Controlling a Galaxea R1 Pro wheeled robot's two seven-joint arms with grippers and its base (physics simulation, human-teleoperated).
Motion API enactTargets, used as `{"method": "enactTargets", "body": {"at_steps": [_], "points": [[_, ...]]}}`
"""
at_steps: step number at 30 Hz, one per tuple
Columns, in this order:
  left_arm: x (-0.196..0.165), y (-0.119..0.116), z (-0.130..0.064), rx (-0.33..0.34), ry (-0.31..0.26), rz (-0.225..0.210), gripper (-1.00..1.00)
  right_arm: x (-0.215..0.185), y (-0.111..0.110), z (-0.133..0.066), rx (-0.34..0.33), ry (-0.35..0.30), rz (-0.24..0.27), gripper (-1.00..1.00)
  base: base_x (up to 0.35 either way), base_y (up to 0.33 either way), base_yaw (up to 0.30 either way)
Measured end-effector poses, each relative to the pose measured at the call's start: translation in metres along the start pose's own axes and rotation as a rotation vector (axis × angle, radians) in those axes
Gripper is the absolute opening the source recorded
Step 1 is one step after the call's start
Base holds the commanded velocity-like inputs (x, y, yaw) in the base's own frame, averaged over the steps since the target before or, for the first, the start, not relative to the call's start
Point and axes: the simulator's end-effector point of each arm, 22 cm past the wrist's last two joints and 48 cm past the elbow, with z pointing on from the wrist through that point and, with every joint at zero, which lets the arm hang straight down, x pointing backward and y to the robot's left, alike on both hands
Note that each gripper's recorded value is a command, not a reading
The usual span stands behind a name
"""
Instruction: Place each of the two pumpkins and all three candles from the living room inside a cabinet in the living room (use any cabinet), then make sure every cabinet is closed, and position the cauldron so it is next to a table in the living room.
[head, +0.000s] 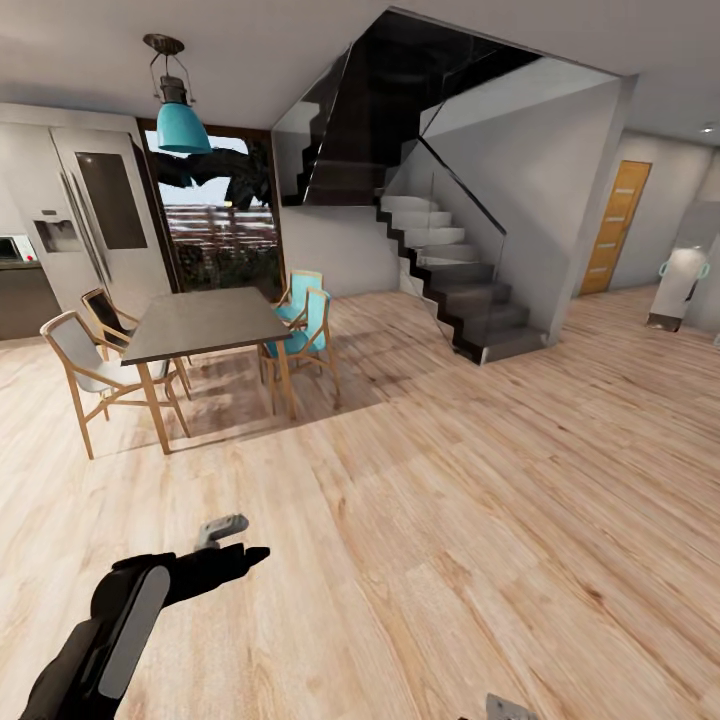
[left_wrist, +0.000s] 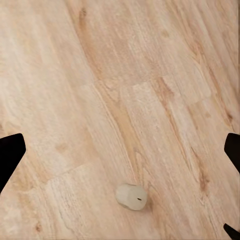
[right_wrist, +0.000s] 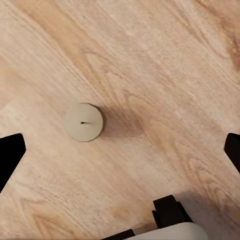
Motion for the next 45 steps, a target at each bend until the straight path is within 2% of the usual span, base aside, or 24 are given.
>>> {"method": "enactTargets", "body": {"at_steps": [4, 8, 12, 27, 42, 45], "points": [[-0.003, -0.006, -0.001, 0.005, -0.005, 0.012, 1.00, -0.001, 0.008, -0.001, -0.026, -0.006, -0.024, 1.00, 0.000, 0.000, 0.000], [-0.004, -0.007, -0.002, 0.009, -0.009, 0.019, 1.00, 0.001, 0.025, -0.002, -0.101, -0.012, -0.072, 1.00, 0.000, 0.000, 0.000], [-0.005, -0.007, -0.002, 0.011, -0.012, 0.020, 1.00, -0.001, 0.034, -0.003, -0.142, -0.026, -0.083, 1.00, 0.000, 0.000, 0.000], [0.008, 0.003, 0.013, 0.020, -0.015, 0.008, 1.00, -0.008, 0.041, 0.016, -0.162, -0.101, -0.067, 1.00, 0.000, 0.000, 0.000], [0.028, 0.017, 0.034, 0.015, -0.004, 0.002, 1.00, 0.007, 0.038, 0.041, -0.157, -0.101, -0.067, 1.00, 0.000, 0.000, 0.000], [0.040, 0.024, 0.043, 0.008, 0.018, -0.009, 1.00, 0.010, 0.037, 0.046, -0.156, -0.100, -0.068, 1.00, 0.000, 0.000, 0.000]]}}
